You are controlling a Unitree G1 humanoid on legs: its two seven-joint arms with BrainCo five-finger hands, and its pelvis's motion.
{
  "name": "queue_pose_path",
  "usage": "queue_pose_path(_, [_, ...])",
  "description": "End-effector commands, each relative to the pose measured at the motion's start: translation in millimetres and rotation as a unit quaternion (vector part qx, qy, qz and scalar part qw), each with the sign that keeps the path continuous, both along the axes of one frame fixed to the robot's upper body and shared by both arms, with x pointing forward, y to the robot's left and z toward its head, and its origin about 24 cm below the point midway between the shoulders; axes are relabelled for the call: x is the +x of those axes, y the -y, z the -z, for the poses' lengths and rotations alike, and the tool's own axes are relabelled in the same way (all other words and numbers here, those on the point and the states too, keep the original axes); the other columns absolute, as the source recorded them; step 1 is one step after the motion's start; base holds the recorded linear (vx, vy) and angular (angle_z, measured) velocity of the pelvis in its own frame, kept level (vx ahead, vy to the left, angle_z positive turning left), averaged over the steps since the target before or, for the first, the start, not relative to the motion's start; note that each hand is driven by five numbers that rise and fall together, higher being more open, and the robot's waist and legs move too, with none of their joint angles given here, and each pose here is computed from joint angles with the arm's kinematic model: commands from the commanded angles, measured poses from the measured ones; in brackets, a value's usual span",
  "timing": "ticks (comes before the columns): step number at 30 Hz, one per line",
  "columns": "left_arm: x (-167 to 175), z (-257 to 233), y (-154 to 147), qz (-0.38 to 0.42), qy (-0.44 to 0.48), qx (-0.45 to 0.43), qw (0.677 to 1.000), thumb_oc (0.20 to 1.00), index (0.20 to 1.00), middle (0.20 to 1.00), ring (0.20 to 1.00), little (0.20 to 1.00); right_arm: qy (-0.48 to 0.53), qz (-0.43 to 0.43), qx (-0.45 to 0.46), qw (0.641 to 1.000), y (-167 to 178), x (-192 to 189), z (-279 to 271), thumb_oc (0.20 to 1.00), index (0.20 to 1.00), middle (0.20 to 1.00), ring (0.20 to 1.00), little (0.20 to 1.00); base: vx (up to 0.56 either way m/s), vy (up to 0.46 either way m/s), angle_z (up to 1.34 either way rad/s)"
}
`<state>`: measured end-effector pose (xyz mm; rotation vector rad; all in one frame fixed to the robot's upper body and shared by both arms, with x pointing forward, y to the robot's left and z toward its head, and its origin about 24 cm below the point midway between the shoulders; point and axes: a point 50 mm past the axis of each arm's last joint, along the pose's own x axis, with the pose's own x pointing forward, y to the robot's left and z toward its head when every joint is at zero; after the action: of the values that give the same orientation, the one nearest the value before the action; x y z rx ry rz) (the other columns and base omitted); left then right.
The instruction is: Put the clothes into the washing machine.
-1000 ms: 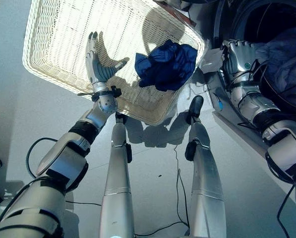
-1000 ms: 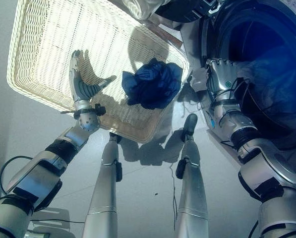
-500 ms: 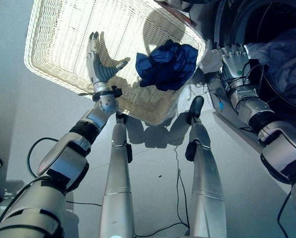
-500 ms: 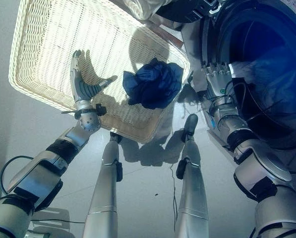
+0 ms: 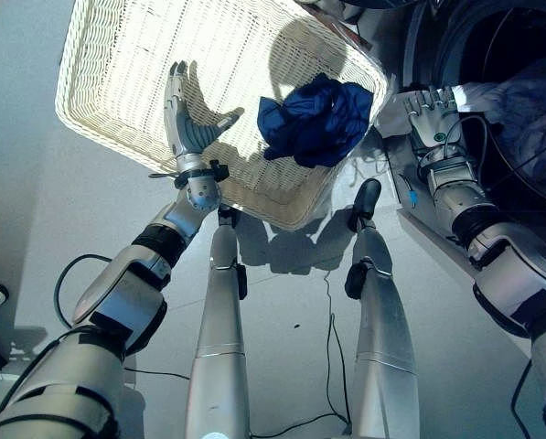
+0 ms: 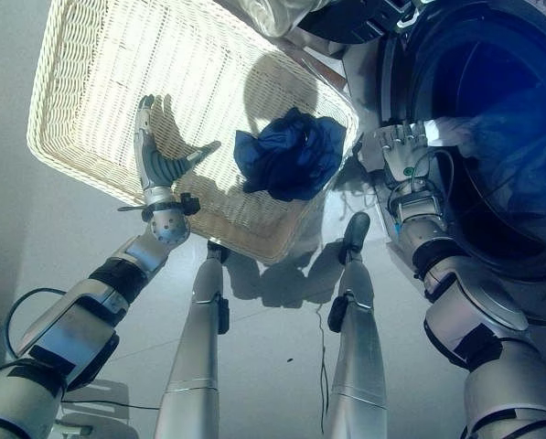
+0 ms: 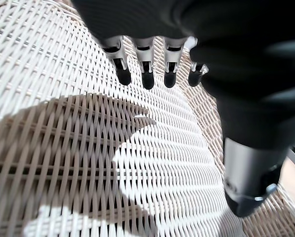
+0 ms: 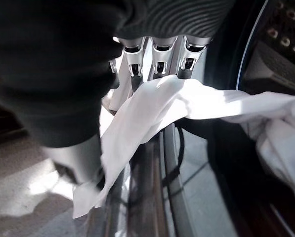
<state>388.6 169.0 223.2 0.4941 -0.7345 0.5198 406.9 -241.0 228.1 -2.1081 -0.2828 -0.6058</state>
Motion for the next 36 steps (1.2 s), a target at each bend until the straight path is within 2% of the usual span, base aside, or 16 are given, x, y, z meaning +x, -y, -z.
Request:
queue_pose_path(1, [-1.9,-9.7,8.6,0.015,0.036,-0.009,0.999,1.0,1.0,1.0,1.0,1.0,0.009,0.085,-0.032,0.996,33.0,-8.2,-14.8,0.2,0.2,0.2,0.2,0.2,0.0,0.0,0.0])
queue_pose_path(17, [-2.8,-7.5,10.4,0.019,0.035,-0.012,0.999,1.0,1.0,1.0,1.0,1.0,0.017,0.091,-0.057,0.994,32.6,-7.9,-27.0,0.2,0.2,0.2,0.2,0.2,0.0,0.0,0.0])
queue_pose_path(25, [-2.6,-7.0,11.6,0.019,0.035,-0.013,0.999,1.0,1.0,1.0,1.0,1.0,0.021,0.068,-0.026,0.997,31.3,-7.3,-21.9,0.2,0.2,0.2,0.2,0.2,0.0,0.0,0.0])
queue_pose_path(28, [-2.9,-7.1,13.1,0.019,0.036,-0.013,0.999,1.0,1.0,1.0,1.0,1.0,0.04,0.034,0.078,0.996,31.1,-6.9,-18.0,0.2,0.2,0.2,0.2,0.2,0.0,0.0,0.0])
queue_pose_path(30, [-3.1,-6.8,13.9,0.019,0.037,-0.014,0.999,1.0,1.0,1.0,1.0,1.0,0.051,0.012,0.152,0.987,30.2,-6.4,-14.8,0.2,0.2,0.2,0.2,0.2,0.0,0.0,0.0])
queue_pose_path(31, [-3.4,-6.2,14.1,0.019,0.037,-0.015,0.999,1.0,1.0,1.0,1.0,1.0,0.071,-0.008,0.217,0.974,28.1,-6.2,-13.2,0.2,0.2,0.2,0.2,0.2,0.0,0.0,0.0])
queue_pose_path(32, [-3.5,-5.9,13.8,0.018,0.037,-0.016,0.999,1.0,1.0,1.0,1.0,1.0,0.074,-0.013,0.237,0.969,27.4,-6.0,-12.4,0.2,0.2,0.2,0.2,0.2,0.0,0.0,0.0])
queue_pose_path(35, [-4.4,-3.2,11.7,0.014,0.036,-0.018,0.999,1.0,1.0,1.0,1.0,1.0,0.108,-0.061,0.466,0.876,26.4,-5.4,-0.9,0.2,0.2,0.2,0.2,0.2,0.0,0.0,0.0])
queue_pose_path(36, [-4.6,-2.9,11.7,0.013,0.036,-0.018,0.999,1.0,1.0,1.0,1.0,1.0,0.113,-0.079,0.545,0.827,26.0,-4.8,3.3,0.2,0.2,0.2,0.2,0.2,0.0,0.0,0.0])
